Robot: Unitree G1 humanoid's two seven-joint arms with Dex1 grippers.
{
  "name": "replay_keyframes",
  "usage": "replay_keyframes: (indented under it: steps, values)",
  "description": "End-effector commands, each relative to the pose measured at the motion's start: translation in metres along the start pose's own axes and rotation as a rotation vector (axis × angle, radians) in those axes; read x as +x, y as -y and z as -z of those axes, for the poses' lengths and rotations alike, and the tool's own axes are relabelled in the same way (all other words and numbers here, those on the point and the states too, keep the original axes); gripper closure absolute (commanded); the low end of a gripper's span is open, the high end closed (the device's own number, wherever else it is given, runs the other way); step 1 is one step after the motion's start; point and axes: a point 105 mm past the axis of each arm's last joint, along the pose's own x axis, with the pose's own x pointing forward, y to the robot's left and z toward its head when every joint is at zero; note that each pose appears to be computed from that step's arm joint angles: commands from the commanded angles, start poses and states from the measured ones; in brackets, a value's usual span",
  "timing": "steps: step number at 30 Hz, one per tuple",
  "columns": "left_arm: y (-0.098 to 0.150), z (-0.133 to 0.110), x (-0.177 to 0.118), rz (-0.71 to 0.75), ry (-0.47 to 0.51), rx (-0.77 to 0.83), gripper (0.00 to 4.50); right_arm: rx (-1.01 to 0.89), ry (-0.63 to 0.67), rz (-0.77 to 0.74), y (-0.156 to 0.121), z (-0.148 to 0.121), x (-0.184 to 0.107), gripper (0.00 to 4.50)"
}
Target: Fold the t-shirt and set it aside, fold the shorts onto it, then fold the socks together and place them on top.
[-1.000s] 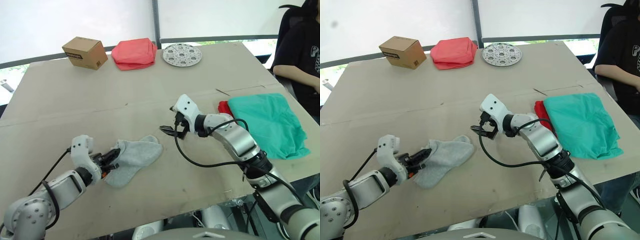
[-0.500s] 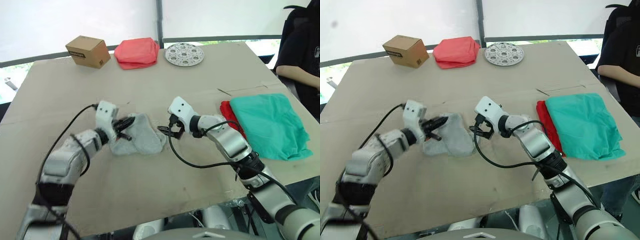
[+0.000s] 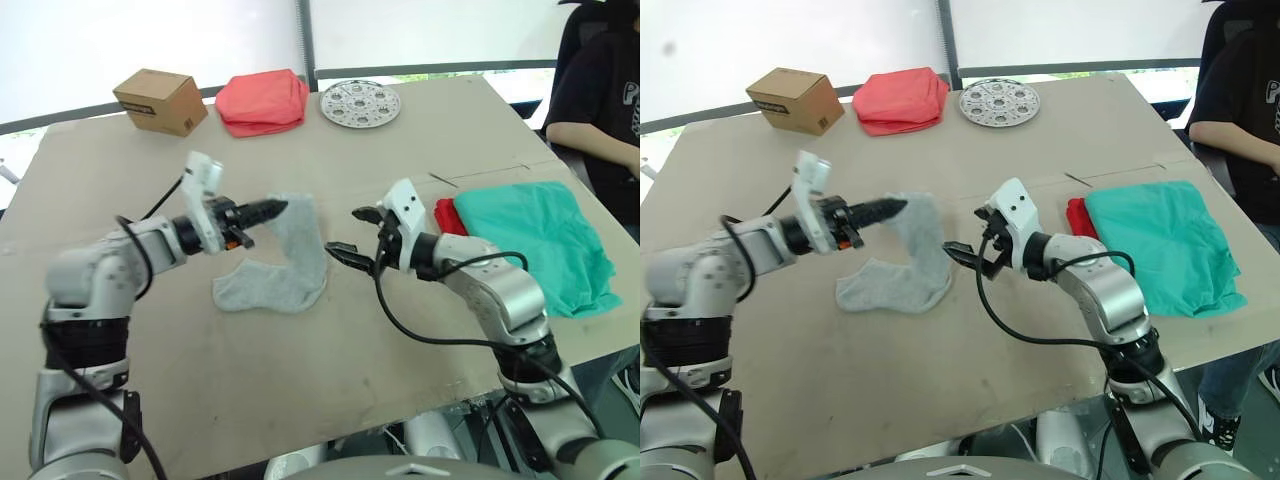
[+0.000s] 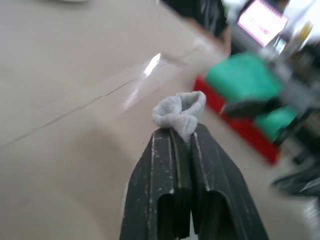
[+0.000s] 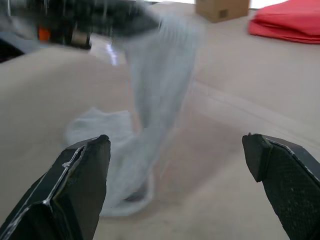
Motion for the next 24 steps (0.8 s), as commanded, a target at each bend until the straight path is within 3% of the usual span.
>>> replay_keyframes:
  steps: [1, 4, 8, 11, 15, 20, 24]
  values:
    - [0.019, -0.014, -0.020, 0.003, 0.187, -0.229, 4.49, -0.022, 0.035, -0.029, -0.006, -0.010, -0.012, 0.00]
    - [0.011, 0.001, -0.041, -0.126, 0.261, -0.417, 4.49, -0.017, 0.027, -0.037, -0.006, -0.007, -0.019, 0.00]
    - [-0.007, 0.074, -0.067, -0.451, 0.051, -0.469, 4.49, -0.014, 0.017, -0.045, -0.005, -0.003, -0.020, 0.00]
    - [-0.018, 0.100, -0.075, -0.586, -0.050, -0.386, 4.49, -0.014, 0.016, -0.047, -0.006, -0.002, -0.017, 0.00]
    - [-0.051, 0.102, -0.083, -0.760, 0.029, -0.394, 4.49, 0.002, 0.003, -0.037, -0.008, 0.001, -0.006, 0.00]
    - [-0.040, 0.082, -0.073, -0.646, 0.137, -0.399, 4.49, 0.094, -0.064, -0.063, -0.018, 0.014, 0.005, 0.00]
    - [-0.037, 0.079, -0.074, -0.594, 0.136, -0.388, 4.49, 0.110, -0.123, -0.144, -0.029, 0.020, 0.016, 0.00]
